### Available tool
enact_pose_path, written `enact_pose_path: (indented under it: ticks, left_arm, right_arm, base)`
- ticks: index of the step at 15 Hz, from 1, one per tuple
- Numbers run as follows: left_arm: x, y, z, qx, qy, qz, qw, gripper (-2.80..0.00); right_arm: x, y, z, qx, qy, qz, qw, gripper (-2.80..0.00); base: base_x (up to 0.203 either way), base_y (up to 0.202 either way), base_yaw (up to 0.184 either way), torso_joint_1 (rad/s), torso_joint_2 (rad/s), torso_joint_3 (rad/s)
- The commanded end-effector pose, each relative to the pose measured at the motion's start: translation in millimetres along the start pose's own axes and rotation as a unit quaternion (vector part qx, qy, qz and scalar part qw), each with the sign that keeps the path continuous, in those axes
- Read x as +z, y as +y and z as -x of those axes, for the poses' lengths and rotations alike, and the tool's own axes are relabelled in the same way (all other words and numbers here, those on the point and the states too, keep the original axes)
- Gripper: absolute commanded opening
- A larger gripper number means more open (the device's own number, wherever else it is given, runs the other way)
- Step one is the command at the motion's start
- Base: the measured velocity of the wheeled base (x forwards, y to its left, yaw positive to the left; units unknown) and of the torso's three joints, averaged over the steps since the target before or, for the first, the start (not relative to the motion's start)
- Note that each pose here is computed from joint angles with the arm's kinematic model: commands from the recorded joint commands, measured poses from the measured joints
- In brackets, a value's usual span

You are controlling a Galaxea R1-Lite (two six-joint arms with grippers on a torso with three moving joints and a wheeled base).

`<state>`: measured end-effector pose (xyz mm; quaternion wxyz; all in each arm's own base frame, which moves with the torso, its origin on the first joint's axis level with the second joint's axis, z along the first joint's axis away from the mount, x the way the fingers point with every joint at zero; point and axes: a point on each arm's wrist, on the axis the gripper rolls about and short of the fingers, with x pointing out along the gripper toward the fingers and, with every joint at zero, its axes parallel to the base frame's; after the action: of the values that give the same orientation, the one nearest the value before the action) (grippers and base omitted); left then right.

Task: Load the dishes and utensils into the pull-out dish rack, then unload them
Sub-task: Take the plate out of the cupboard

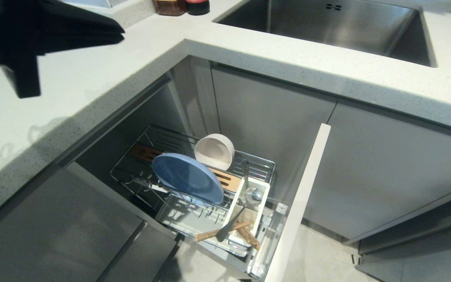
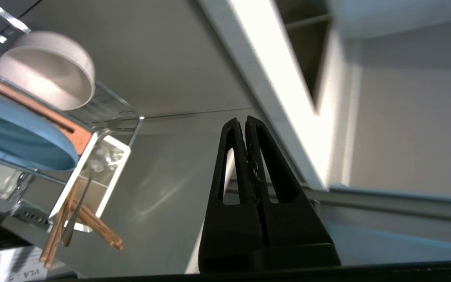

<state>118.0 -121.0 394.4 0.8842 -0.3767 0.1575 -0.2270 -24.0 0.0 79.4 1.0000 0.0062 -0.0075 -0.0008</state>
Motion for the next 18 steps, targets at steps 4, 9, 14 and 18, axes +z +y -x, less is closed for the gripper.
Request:
enact_pose_path:
  ticks: [4,9,14,18]
  left_arm:
    - [-70,-0.5,-73,0.125,-0.009,-0.010,0.9921,-2.80]
    - [-92,14.7,-96,0.201,-0.062,0.010,0.9776,-2.80]
    - [-113,41.8,-116,0.299,-0.117,0.000,0.9469,0.00]
    - [-119,48.2,-117,0.322,-0.118,0.020,0.9391,0.00]
  right_arm:
    - [-4,0,-1,0.000,0.008,0.000,1.000,-2.80]
    - [-4,0,-1,0.000,0.008,0.000,1.000,-2.80]
    - [-4,0,-1,0.000,0.008,0.000,1.000,-2.80]
    - [-4,0,-1,0.000,0.008,0.000,1.000,-2.80]
  base:
    - [0.000,0.000,0.000,0.000,0.00,0.000]
    - [0.000,0.000,0.000,0.000,0.00,0.000]
    - [0.000,0.000,0.000,0.000,0.00,0.000]
    - [0.000,0.000,0.000,0.000,0.00,0.000]
